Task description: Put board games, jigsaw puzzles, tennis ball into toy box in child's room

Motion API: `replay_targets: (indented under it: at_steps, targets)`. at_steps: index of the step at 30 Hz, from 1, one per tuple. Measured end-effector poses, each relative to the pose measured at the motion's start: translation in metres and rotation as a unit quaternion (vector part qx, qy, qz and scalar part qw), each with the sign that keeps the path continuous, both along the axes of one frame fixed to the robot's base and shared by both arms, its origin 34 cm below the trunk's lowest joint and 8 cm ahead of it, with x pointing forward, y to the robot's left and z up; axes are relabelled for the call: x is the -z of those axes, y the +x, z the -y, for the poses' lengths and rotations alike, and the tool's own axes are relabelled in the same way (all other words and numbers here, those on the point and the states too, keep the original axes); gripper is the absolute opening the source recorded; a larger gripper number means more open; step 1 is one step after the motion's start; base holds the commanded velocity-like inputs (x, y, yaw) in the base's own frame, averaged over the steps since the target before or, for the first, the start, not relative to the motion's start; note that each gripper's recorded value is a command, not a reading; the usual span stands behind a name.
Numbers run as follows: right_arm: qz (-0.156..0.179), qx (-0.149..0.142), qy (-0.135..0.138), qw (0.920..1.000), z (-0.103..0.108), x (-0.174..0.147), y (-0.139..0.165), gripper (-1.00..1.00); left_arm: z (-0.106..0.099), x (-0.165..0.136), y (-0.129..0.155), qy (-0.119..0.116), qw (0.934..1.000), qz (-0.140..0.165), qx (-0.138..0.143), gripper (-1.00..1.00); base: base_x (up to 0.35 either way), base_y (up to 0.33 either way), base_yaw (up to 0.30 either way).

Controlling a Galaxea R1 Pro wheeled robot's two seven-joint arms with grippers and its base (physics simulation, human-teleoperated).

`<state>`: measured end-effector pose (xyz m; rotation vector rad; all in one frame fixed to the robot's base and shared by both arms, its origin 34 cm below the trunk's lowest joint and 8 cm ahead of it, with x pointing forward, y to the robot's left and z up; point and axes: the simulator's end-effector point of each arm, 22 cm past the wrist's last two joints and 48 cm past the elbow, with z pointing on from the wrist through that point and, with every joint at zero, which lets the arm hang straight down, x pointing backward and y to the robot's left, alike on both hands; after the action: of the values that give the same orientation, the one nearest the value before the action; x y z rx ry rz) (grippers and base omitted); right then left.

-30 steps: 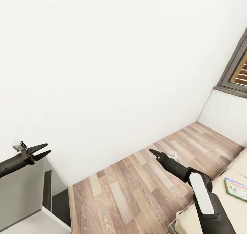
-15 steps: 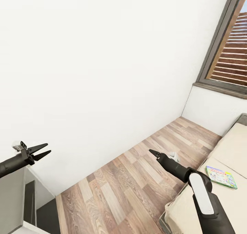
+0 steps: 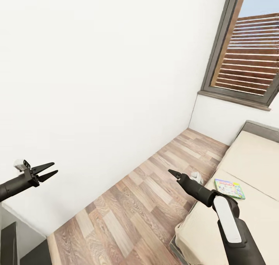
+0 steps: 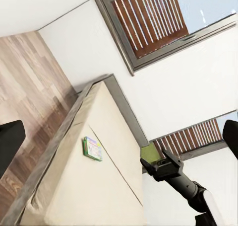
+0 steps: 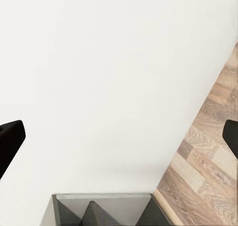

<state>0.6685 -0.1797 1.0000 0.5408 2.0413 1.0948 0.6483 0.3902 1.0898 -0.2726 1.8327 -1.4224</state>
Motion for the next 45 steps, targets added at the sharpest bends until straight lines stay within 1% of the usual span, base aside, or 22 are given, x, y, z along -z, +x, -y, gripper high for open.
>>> replay_targets:
  at_steps: [12,45]
  targets:
    - [-0.003,0.004,0.001,1.0000,0.0035,0.0022,0.0001,1.00,0.0002,-0.0001,-0.0001,0.000,1.0000,0.000,0.000,1.00,0.117,0.000,-0.274]
    - [-0.006,0.008,0.001,1.0000,0.0044,0.0055,0.0004,1.00,-0.0003,-0.0005,-0.0001,0.000,1.0000,0.001,0.000,1.00,0.091,0.000,-0.274]
